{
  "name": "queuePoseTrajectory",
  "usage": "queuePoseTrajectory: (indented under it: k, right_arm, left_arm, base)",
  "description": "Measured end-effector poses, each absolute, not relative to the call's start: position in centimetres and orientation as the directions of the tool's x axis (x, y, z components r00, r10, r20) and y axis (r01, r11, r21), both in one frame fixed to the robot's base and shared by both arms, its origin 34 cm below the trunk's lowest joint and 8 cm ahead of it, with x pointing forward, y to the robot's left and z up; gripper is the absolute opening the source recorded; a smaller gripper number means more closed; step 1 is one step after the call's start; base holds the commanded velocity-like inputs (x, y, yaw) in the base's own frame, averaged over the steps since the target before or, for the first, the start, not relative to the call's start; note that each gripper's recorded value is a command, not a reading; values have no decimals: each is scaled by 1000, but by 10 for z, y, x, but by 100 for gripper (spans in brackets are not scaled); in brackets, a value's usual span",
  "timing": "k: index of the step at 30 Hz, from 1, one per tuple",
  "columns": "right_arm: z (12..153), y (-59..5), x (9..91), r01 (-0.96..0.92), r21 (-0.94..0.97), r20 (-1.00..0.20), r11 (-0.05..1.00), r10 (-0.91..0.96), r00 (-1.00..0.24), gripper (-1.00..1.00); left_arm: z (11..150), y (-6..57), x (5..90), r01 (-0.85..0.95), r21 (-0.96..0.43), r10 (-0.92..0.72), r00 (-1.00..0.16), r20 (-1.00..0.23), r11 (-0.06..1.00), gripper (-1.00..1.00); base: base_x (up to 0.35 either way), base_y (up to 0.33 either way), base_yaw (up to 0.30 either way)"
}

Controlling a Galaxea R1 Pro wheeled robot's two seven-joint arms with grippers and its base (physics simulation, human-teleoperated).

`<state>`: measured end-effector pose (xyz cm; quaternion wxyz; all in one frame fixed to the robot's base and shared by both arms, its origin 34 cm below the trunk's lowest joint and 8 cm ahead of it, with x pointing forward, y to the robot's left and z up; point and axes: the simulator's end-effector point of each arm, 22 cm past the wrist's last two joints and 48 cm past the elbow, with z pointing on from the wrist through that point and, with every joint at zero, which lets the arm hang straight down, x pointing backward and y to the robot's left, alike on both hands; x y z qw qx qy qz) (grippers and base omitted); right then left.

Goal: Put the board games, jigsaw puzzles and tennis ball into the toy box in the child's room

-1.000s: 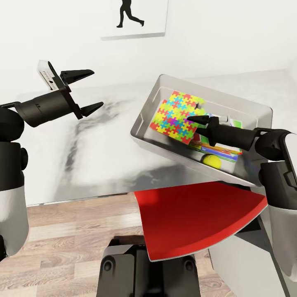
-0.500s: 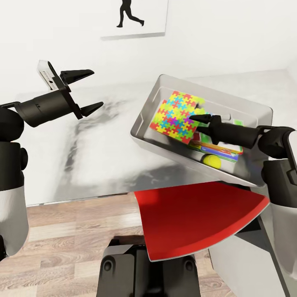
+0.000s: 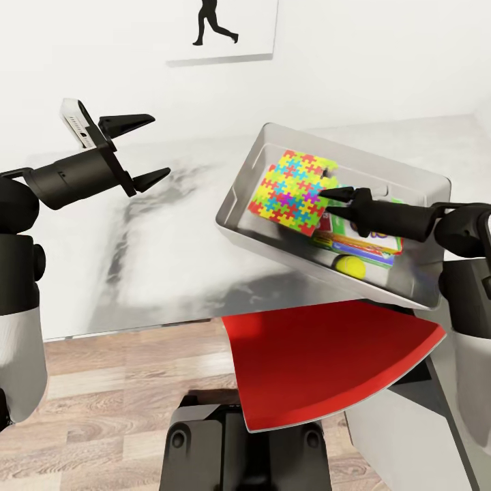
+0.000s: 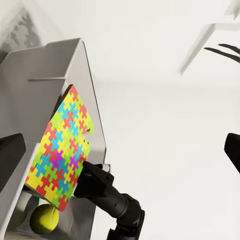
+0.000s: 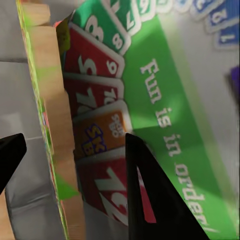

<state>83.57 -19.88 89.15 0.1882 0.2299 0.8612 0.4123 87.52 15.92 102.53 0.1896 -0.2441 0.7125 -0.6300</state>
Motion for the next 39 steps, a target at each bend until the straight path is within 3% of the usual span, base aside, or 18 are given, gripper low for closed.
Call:
queuePoseTrajectory:
  k: [39]
  right_arm:
    - [903,-242,847,230,764,-204,603,564,-800,100]
  left_arm:
    - [1027,159,876,-106,-991,-587,-809,36,85,100]
  base:
    - [0,0,0]
